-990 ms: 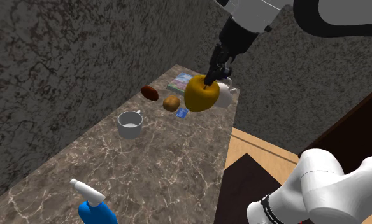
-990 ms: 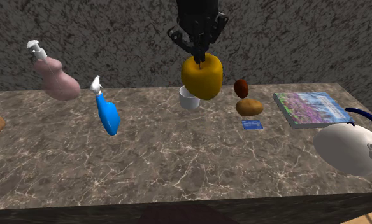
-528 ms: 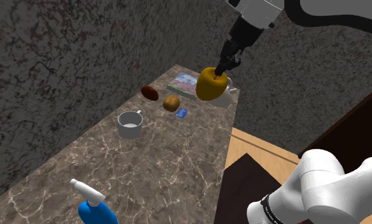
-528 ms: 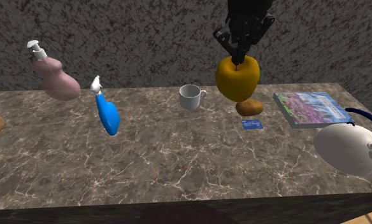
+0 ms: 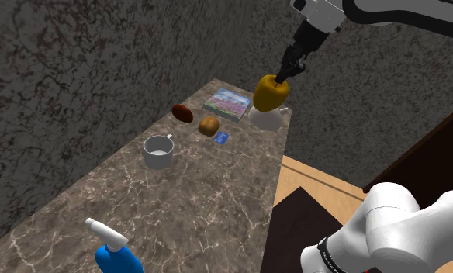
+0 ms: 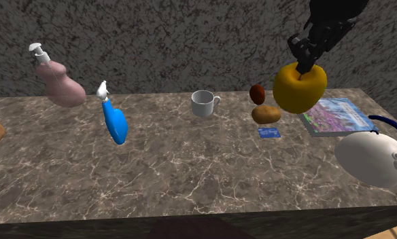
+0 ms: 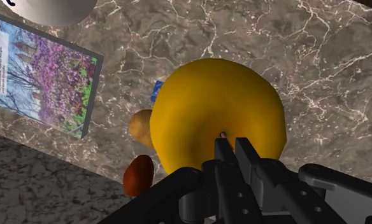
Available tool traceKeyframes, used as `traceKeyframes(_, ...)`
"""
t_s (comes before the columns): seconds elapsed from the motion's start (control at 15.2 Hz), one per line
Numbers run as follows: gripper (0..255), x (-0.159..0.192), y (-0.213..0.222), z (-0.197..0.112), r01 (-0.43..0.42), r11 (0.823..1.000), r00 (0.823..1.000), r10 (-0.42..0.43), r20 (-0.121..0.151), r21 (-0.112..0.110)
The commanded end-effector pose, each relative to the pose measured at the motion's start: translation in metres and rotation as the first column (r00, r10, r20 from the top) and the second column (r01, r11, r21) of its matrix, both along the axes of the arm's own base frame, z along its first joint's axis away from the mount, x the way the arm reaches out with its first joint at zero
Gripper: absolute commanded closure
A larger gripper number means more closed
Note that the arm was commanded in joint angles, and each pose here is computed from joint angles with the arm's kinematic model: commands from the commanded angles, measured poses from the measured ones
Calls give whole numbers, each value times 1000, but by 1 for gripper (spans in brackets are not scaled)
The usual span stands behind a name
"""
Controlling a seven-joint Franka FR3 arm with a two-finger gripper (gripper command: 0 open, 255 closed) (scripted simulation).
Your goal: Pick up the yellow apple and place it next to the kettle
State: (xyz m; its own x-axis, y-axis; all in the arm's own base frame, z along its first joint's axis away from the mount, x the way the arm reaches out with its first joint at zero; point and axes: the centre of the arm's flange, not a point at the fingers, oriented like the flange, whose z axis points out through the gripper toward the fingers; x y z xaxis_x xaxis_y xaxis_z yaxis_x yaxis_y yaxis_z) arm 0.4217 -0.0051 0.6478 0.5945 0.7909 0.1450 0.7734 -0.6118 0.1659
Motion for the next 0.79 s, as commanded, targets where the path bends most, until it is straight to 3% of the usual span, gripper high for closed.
traceKeyframes(0.0,255,10,-25,1,-1,1000,1000,1,0,-1)
traceKeyframes(0.46,255,40,-112,1,-1,1000,1000,1,0,-1)
traceKeyframes(0.73,255,43,-120,-15,-1,1000,1000,1,0,-1)
